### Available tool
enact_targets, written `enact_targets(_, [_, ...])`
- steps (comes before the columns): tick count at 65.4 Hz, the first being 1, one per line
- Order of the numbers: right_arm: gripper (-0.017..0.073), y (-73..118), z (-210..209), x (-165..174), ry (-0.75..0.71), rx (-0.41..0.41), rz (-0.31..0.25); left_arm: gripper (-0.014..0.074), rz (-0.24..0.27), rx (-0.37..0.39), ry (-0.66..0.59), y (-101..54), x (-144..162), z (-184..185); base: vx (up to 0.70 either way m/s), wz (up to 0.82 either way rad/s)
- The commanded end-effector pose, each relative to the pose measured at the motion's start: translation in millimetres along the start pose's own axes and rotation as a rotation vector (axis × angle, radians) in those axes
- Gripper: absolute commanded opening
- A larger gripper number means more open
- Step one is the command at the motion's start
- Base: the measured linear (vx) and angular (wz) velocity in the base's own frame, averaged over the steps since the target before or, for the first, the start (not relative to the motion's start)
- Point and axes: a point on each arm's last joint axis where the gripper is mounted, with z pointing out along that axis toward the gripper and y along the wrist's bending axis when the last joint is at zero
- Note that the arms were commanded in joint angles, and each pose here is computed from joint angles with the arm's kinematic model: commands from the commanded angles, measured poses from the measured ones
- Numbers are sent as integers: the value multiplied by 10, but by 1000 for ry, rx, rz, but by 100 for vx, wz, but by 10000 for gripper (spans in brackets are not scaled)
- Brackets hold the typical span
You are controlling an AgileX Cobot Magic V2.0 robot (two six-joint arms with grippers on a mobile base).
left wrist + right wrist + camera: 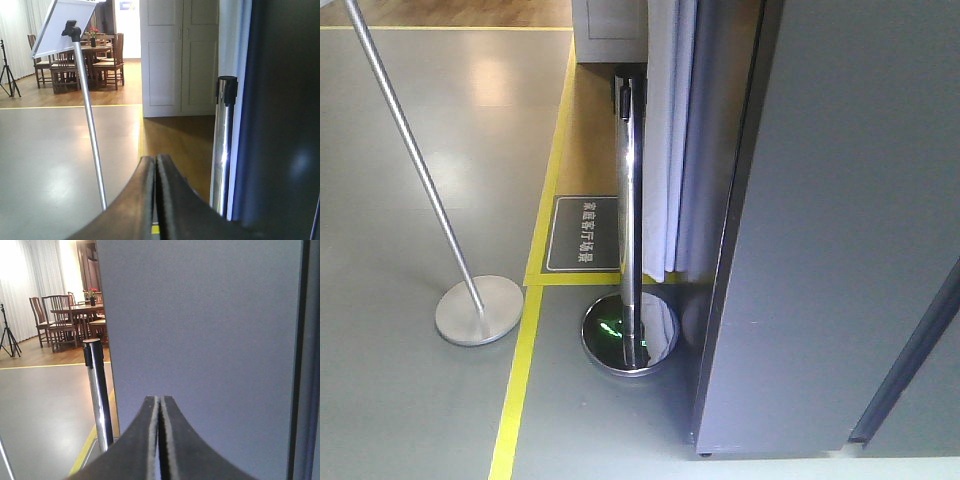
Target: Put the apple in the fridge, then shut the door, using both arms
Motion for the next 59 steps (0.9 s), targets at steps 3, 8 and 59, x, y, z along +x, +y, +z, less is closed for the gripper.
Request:
enact_targets(3, [-3, 25, -7, -59, -75, -26, -10, -8, -2, 27, -91, -28, -121, -23, 0, 0])
enact_targets(8, [-3, 25, -7, -59, -75, -26, -10, -8, -2, 27, -91, -28, -121, -23, 0, 0])
enact_targets(59, [-3, 21, -6, -51, -66, -22, -10, -8, -2, 27, -91, -28, -121, -23, 0, 0])
